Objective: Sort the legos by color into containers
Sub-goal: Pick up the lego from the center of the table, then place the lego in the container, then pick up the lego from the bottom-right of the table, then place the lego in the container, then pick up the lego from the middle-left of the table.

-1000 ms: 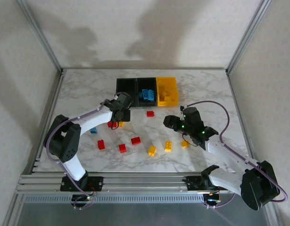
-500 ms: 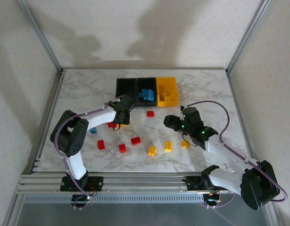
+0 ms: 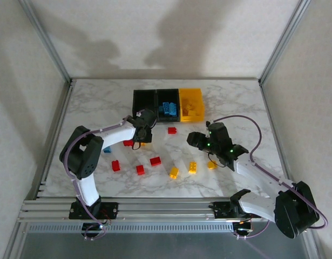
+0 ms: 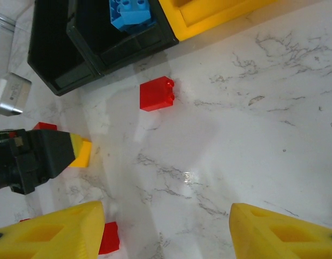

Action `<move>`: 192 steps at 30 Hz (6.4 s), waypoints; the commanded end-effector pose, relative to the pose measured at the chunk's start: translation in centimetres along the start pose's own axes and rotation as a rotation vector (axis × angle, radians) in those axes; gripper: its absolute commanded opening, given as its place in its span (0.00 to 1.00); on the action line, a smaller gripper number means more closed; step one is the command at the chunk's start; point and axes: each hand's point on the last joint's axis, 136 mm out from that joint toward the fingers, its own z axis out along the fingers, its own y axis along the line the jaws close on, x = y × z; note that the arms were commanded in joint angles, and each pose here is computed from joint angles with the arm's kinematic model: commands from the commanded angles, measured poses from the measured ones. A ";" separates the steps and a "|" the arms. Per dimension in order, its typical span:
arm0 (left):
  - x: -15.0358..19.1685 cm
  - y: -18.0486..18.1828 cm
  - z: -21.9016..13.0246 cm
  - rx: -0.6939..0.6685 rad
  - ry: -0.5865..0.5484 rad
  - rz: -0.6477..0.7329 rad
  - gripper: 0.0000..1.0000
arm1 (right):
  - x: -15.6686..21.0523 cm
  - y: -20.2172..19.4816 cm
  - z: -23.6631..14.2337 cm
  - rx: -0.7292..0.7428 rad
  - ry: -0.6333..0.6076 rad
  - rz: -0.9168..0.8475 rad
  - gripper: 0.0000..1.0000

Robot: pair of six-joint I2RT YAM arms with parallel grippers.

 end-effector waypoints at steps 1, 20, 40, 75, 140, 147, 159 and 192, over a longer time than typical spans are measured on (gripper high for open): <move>-0.7 -1.1 -1.1 0.035 -0.005 -0.004 0.23 | 0.1 -0.1 -0.6 0.009 -0.016 -0.001 0.63; -9.4 -6.0 -9.1 0.227 -0.206 -0.093 0.20 | -2.4 -0.4 -2.7 -0.015 -0.091 0.027 0.63; -18.8 -20.3 -6.8 0.366 -0.334 -0.015 0.20 | -1.7 -4.6 -4.1 0.040 -0.145 0.125 0.63; -14.8 -18.5 -14.4 0.444 -0.377 0.072 0.64 | -3.4 -4.6 -6.2 0.092 -0.161 0.118 0.64; 0.8 -8.1 -12.2 0.483 -0.233 -0.103 0.68 | 2.2 -10.6 -1.3 0.535 -0.006 0.364 0.34; 0.6 -5.5 -12.0 0.441 -0.249 -0.204 0.68 | -5.1 -5.4 1.3 0.469 -0.056 0.180 0.34; 1.5 -1.8 -12.3 0.374 -0.262 -0.296 0.68 | -14.0 -1.3 11.9 0.335 -0.015 0.111 0.36; 3.3 1.0 -11.6 0.235 -0.167 -0.306 0.71 | -12.8 4.1 3.7 0.157 -0.119 -0.089 0.62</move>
